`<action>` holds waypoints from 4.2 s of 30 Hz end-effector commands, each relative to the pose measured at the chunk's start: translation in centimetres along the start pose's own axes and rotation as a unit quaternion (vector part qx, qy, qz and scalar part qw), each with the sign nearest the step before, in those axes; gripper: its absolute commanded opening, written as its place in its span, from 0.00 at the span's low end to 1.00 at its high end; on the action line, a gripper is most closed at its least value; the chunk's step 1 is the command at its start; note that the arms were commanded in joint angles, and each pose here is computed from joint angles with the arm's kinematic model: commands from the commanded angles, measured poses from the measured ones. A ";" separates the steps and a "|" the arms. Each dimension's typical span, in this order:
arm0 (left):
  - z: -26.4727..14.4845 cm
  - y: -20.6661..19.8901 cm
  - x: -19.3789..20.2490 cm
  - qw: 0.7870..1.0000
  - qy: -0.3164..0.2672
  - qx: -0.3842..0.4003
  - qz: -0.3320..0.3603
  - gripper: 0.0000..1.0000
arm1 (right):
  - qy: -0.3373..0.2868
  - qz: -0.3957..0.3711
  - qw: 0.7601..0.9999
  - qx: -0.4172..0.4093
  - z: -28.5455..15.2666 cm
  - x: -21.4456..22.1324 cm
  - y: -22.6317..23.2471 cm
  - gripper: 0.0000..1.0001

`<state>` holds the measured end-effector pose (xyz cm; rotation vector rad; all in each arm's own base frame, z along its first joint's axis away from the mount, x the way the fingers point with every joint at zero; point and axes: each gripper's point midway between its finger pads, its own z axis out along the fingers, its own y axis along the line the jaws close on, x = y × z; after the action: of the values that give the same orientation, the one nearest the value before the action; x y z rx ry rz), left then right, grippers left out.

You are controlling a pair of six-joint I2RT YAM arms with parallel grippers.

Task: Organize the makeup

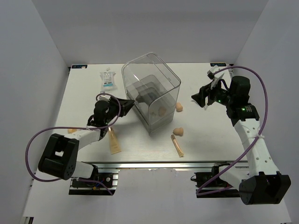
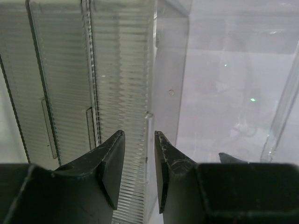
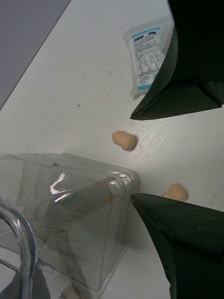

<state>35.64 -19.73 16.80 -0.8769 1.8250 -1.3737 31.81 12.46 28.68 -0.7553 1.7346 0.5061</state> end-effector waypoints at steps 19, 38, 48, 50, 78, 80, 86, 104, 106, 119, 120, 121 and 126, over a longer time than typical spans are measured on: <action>1.8 -3.1 1.9 0.999 0.028 0.044 0.012 0.00 | -0.043 -0.018 0.999 0.015 -0.8 -3.0 -0.4 0.71; -2.3 -9.9 -0.9 0.994 -0.030 0.081 0.063 0.00 | -0.168 -0.172 0.964 -0.110 -3.8 -11.8 5.5 0.89; -6.4 -17.2 -2.7 0.983 -0.074 0.148 0.080 0.00 | -0.195 -0.349 0.894 -0.201 -0.8 -12.7 13.3 0.89; -6.7 -18.5 -2.9 0.980 -0.079 0.161 0.082 0.00 | -0.198 -0.352 0.890 -0.213 -0.1 -13.2 14.8 0.86; -6.5 -21.2 -4.3 0.976 -0.091 0.186 0.068 0.00 | -0.287 -0.606 0.735 -0.099 2.1 -13.1 19.4 0.85; -6.4 -21.3 -4.3 0.976 -0.088 0.188 0.067 0.00 | -0.276 -0.612 0.736 -0.090 3.1 -12.9 19.0 0.85; -6.4 -21.3 -4.2 0.976 -0.088 0.189 0.065 0.00 | -0.298 -0.626 0.718 -0.059 4.2 -14.5 19.0 0.83; -6.3 -20.8 -4.2 0.977 -0.086 0.186 0.058 0.00 | -0.315 -0.676 0.666 -0.006 8.0 -16.8 19.3 0.41; -6.3 -20.9 -4.3 0.977 -0.088 0.187 0.058 0.00 | -0.317 -0.678 0.663 -0.003 8.3 -17.0 19.4 0.39; -9.3 -20.5 -7.4 0.969 -0.186 0.099 0.127 0.71 | -0.324 -0.678 0.660 0.014 8.4 -18.2 19.1 0.33; -9.8 -20.4 -8.3 0.965 -0.210 0.087 0.131 0.79 | -0.325 -0.678 0.660 0.016 8.3 -18.3 19.2 0.33; -10.4 -20.4 -8.6 0.962 -0.219 0.076 0.143 0.81 | -0.323 -0.677 0.661 0.016 8.4 -18.2 19.1 0.33; -10.1 -16.0 -9.9 0.959 -0.230 -0.009 0.163 0.83 | -0.320 -0.671 0.668 0.015 8.5 -18.0 19.0 0.32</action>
<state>33.70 -11.65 39.88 -0.7388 1.4056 -1.0542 26.29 36.41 40.17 -1.4570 0.1787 -0.2727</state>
